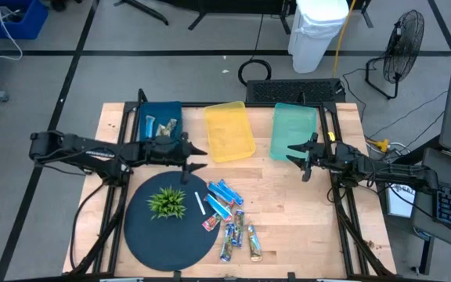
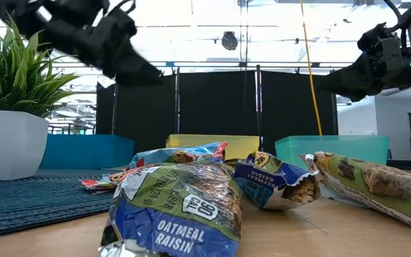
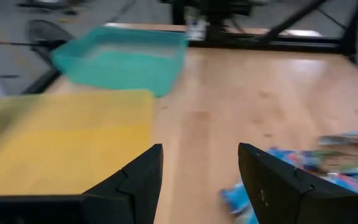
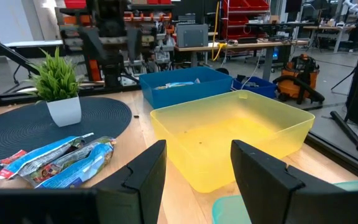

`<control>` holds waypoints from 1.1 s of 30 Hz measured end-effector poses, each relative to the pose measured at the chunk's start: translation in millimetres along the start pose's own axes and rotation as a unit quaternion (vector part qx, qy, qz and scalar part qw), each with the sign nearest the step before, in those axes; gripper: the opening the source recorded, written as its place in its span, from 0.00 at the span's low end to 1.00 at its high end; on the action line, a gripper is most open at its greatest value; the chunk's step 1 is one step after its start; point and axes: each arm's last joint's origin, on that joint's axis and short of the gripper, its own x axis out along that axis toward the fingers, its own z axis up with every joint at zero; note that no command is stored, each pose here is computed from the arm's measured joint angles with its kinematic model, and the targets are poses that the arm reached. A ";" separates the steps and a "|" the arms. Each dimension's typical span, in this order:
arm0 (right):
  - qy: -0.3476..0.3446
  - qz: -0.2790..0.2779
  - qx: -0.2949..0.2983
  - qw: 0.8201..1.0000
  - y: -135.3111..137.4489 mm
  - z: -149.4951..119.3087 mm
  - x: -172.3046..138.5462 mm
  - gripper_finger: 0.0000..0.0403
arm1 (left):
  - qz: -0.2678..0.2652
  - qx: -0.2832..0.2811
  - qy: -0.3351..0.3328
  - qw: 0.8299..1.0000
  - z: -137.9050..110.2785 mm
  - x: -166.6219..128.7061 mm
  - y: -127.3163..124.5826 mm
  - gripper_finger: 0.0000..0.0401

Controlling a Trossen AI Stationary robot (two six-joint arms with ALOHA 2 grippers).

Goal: Pick and place Granola Bars by type
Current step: Put the yellow granola bar into the blue bin

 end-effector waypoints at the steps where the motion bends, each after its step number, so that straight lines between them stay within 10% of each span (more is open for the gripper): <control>1: 0.000 0.000 0.000 1.000 0.0 0.0 0.0 0.42 | 0.008 -0.004 -0.015 1.000 -6.9 -3.0 3.6 0.51; 14: -0.026 0.005 0.074 0.997 0.5 5.1 -0.2 0.42 | 0.030 -0.075 -0.186 0.979 -68.1 -69.0 21.9 0.47; 33: -0.001 0.017 0.160 0.987 1.2 0.8 0.1 0.42 | 0.076 -0.095 -0.123 0.985 -85.7 -98.5 17.6 0.44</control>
